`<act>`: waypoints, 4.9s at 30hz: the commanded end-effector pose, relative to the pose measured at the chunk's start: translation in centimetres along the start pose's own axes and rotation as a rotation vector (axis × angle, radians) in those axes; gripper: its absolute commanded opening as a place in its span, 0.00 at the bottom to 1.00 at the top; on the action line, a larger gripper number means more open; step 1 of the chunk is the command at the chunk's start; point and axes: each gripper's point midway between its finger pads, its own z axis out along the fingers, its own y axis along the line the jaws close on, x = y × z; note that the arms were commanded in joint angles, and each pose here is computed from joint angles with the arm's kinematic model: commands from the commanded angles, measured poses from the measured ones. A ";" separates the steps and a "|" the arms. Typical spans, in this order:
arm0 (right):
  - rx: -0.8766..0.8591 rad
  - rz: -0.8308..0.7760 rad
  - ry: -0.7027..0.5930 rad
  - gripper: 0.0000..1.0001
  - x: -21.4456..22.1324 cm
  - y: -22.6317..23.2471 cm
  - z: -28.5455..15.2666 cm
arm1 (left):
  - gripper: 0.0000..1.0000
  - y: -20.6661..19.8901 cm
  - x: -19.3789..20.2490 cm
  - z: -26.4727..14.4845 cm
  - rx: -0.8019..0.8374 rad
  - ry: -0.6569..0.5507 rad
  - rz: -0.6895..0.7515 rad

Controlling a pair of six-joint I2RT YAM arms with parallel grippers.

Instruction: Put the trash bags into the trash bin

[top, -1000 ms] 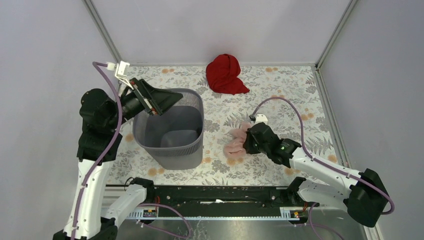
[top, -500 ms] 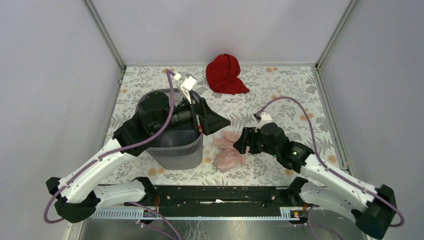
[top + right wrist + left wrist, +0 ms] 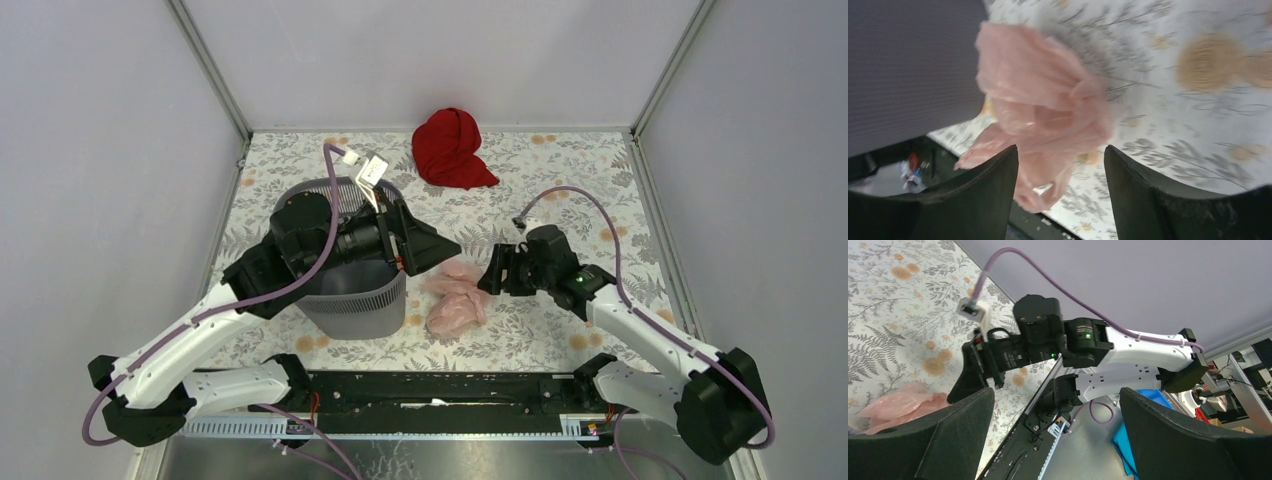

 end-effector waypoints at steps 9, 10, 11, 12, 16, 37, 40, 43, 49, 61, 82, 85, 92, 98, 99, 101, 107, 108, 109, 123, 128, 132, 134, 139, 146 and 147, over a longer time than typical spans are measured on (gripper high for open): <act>0.141 0.061 -0.117 0.73 -0.8 -2.8 -1.4 | 0.99 -2.4 4.0 4.9 -0.018 0.088 0.075; 0.239 0.091 -0.166 0.76 -1.5 -4.5 -2.1 | 0.99 -2.4 4.2 5.5 -0.071 0.091 0.107; 0.320 0.120 -0.203 0.78 -1.8 -5.8 -2.9 | 0.99 -1.7 4.8 6.2 -0.144 0.100 0.140; 0.383 0.137 -0.236 0.78 -2.0 -7.0 -3.6 | 0.99 -1.1 5.3 6.6 -0.209 0.112 0.173; 0.562 0.210 -0.359 0.78 -2.8 -10.0 -6.7 | 0.93 2.3 7.0 7.7 -0.430 0.139 0.255; 0.338 0.289 -0.737 0.77 -6.1 -7.6 -16.4 | 0.94 14.4 17.7 12.7 -0.831 0.421 0.465; 0.343 0.284 -0.736 0.77 -6.1 -7.7 -16.3 | 0.91 15.8 18.9 12.5 -0.857 0.453 0.461; 0.342 0.282 -0.737 0.77 -6.2 -7.7 -16.3 | 0.85 17.0 19.4 12.1 -0.882 0.468 0.463; 0.335 0.277 -0.729 0.78 -6.0 -7.6 -15.9 | 0.72 17.8 20.4 12.6 -0.854 0.479 0.430; 0.322 0.281 -0.747 0.78 -6.0 -7.6 -16.3 | 0.38 18.1 21.3 13.0 -0.813 0.510 0.420; 0.235 0.173 -0.647 0.78 -6.1 -5.3 -14.0 | 0.00 8.1 8.3 10.6 -0.466 0.220 0.363; 0.119 0.084 -0.581 0.78 -5.8 -2.9 -13.0 | 0.00 7.3 5.9 9.4 -0.430 0.162 0.333; -0.181 -0.034 -0.477 0.80 -5.4 3.2 -11.7 | 0.00 4.0 2.1 8.1 -0.244 0.062 0.252; -0.276 -0.058 -0.445 0.80 -5.7 5.5 -11.5 | 0.00 1.0 2.1 8.1 -0.055 0.043 0.194; -0.296 -0.073 -0.437 0.80 -5.7 5.9 -11.8 | 0.00 1.0 2.1 8.1 -0.054 0.044 0.189; -0.356 -0.111 -0.437 0.79 -5.7 7.1 -12.4 | 0.00 1.2 2.2 8.0 -0.063 0.043 0.174; -0.446 -0.122 -0.439 0.76 -5.8 8.6 -11.8 | 0.00 -0.9 0.9 7.6 0.020 0.010 0.139; -0.420 -0.107 -0.441 0.72 -5.9 8.0 -11.1 | 0.00 -1.2 0.7 7.5 0.034 0.006 0.137; -0.394 -0.091 -0.437 0.66 -5.9 7.5 -10.2 | 0.00 -1.7 0.5 7.4 0.052 0.002 0.138; 0.035 0.100 -0.438 0.21 -5.0 -1.4 -5.5 | 0.00 -3.2 -2.5 4.8 0.077 -0.121 0.159; -0.016 0.030 -0.444 0.46 -5.4 0.1 -8.4 | 0.00 0.1 -3.0 4.7 -0.086 -0.167 0.126; -0.266 -0.135 -0.398 0.73 -5.0 5.5 -11.8 | 0.00 1.1 -2.2 6.0 -0.123 -0.131 0.106; -0.367 -0.205 -0.380 0.79 -5.1 7.9 -14.0 | 0.00 1.7 -1.6 7.1 -0.141 -0.101 0.092; -0.408 -0.340 -0.360 0.88 -5.6 9.7 -16.7 | 0.00 2.0 -0.5 9.3 -0.136 -0.046 0.058; -0.534 -0.412 -0.332 0.89 -5.8 12.2 -16.7 | 0.00 1.9 1.2 11.4 -0.098 0.026 0.010; -0.528 -0.406 -0.339 0.87 -6.0 12.1 -16.3 | 0.00 1.8 1.4 11.7 -0.090 0.033 0.005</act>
